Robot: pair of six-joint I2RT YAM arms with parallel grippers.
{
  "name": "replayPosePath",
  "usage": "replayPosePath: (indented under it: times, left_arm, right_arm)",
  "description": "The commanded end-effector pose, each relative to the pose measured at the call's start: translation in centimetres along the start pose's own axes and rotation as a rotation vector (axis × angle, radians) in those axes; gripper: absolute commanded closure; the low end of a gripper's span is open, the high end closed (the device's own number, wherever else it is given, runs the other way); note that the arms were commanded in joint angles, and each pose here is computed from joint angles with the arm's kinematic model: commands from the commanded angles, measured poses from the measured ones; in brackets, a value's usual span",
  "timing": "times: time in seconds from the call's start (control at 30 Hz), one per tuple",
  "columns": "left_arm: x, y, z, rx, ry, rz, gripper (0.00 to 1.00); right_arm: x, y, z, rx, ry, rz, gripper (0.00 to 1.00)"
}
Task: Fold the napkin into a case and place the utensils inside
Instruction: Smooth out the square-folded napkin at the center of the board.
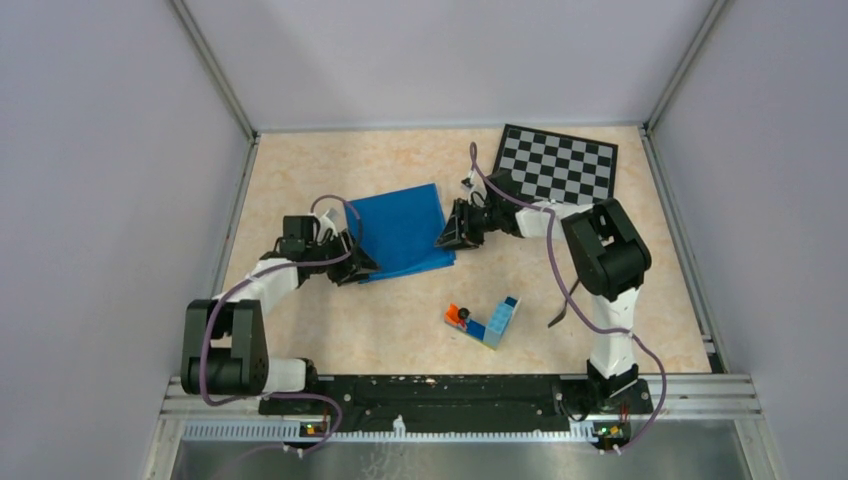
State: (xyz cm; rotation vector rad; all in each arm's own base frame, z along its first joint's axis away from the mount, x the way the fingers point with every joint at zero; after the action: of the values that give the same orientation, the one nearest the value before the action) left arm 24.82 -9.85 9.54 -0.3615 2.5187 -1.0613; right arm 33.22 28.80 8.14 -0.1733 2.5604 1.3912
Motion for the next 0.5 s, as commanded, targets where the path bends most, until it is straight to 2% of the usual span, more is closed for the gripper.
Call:
replayPosePath:
  times: [0.0, 0.17, 0.27, 0.47]
  left_arm:
    - [-1.7, -2.3, -1.3, 0.052, -0.056, 0.054, 0.43]
    - [-2.5, -0.8, 0.0, -0.011, -0.071, 0.015, 0.41]
    - [-2.2, 1.4, 1.1, -0.101, -0.07, -0.025, 0.44]
    - [0.5, 5.2, 1.5, -0.257, -0.061, -0.085, 0.66]
  right_arm:
    - [0.1, 0.1, 0.1, -0.016, -0.011, -0.042, 0.62]
    - [1.2, -0.9, 0.2, 0.003, 0.001, -0.026, 0.69]
    - [1.6, -1.5, 0.2, 0.023, 0.004, -0.017, 0.71]
    - [2.8, -2.5, 0.0, 0.06, 0.017, -0.008, 0.76]
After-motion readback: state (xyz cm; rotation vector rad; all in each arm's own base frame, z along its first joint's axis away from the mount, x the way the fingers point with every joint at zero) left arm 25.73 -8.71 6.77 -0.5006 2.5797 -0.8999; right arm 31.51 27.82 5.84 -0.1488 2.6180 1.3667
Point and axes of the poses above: each gripper's point midway between its finger pads, its own z axis out along the fingers, its own y axis along the line the jaws close on, x = y × z, the point moved 5 cm from there along -z, back along the fingers
